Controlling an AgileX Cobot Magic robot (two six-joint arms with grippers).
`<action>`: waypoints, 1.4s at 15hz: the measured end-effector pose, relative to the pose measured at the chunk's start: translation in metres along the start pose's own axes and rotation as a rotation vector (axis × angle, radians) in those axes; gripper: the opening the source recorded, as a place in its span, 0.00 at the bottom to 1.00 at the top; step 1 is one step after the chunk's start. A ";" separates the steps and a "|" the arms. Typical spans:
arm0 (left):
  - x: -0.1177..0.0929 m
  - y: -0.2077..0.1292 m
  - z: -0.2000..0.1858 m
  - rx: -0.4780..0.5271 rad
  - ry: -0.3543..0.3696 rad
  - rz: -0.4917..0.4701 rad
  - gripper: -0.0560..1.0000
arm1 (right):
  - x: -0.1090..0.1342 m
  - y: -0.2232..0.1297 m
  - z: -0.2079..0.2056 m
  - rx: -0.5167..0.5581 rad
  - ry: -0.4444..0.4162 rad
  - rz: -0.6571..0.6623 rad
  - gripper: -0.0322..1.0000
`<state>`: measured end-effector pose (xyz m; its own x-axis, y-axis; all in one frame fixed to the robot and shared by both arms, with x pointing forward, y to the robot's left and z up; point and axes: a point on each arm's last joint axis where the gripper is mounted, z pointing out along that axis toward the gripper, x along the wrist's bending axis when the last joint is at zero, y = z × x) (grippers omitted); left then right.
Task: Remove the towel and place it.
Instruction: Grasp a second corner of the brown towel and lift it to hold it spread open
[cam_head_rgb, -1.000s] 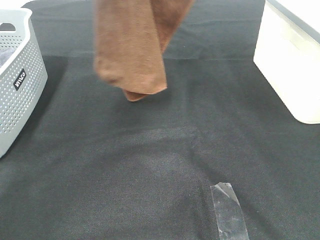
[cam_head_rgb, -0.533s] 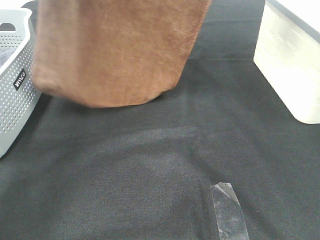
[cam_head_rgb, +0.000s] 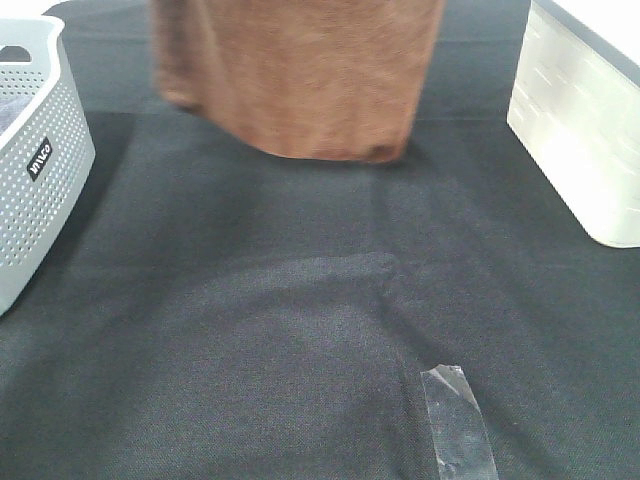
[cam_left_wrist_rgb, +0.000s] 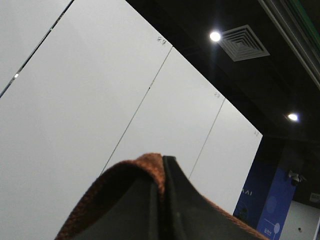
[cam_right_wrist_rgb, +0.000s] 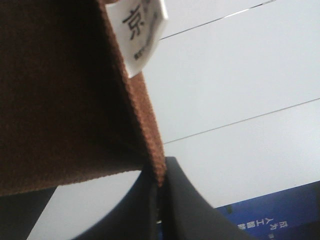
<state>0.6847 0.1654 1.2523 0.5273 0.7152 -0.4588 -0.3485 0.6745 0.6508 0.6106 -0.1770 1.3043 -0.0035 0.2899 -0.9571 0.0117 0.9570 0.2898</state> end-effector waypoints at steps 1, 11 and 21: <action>0.006 -0.006 0.000 -0.009 0.010 -0.017 0.05 | -0.003 0.000 0.003 -0.034 -0.038 0.010 0.03; 0.024 -0.027 0.023 -0.131 -0.063 0.073 0.05 | 0.008 -0.046 0.071 -0.253 -0.221 0.255 0.03; 0.086 -0.043 0.027 -0.178 -0.051 0.188 0.05 | 0.044 -0.046 0.138 -0.391 -0.345 0.304 0.03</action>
<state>0.7666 0.1930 1.2012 0.4774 0.8239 -0.3054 -0.5725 0.5553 0.6032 0.7477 -0.2094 1.2477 0.2681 0.5938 -0.7587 -0.4072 0.7835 0.4694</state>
